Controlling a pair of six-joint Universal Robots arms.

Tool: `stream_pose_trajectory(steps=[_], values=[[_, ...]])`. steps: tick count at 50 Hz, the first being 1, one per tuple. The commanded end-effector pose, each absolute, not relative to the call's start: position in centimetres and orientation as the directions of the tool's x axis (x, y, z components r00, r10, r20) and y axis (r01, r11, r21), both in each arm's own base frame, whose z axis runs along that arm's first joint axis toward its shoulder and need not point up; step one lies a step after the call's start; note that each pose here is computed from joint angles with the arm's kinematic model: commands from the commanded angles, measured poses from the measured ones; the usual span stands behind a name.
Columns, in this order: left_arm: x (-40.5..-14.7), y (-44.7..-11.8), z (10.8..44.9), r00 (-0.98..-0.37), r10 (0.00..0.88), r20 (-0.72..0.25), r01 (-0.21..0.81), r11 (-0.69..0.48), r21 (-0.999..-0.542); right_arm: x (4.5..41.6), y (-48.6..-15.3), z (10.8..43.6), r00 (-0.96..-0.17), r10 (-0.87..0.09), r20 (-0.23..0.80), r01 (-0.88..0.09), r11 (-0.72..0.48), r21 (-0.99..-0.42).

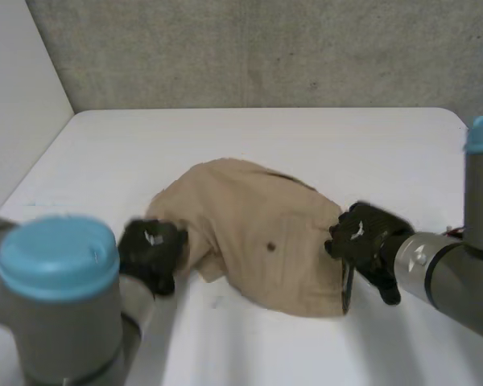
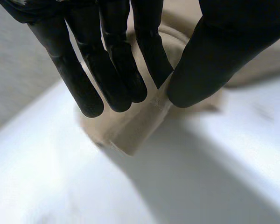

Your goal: Fold the shorts.

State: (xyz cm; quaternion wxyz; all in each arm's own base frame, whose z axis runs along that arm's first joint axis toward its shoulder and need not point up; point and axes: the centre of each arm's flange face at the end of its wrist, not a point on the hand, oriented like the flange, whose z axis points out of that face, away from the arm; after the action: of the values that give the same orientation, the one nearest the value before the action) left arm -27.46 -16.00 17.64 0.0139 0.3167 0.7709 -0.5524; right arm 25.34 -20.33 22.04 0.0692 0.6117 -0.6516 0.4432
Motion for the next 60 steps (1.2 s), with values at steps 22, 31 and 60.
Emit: stream_pose_trajectory(steps=[22,31,60], values=[[-24.7,-10.8,18.9,-0.743,0.545,-0.388,0.569,0.208,-0.796,29.1,-31.7,21.2,-0.824,-0.567,0.003,-0.212,0.303,-0.929],[-23.9,-14.1,23.8,-0.84,0.427,-0.335,0.424,0.13,-0.896,30.2,-32.8,18.0,-0.823,-0.568,0.006,-0.236,0.333,-0.913],[-23.3,-32.4,17.9,-0.888,0.454,0.075,0.168,0.471,-0.866,28.9,-28.7,24.5,-0.781,-0.608,0.145,-0.266,0.113,-0.957]])
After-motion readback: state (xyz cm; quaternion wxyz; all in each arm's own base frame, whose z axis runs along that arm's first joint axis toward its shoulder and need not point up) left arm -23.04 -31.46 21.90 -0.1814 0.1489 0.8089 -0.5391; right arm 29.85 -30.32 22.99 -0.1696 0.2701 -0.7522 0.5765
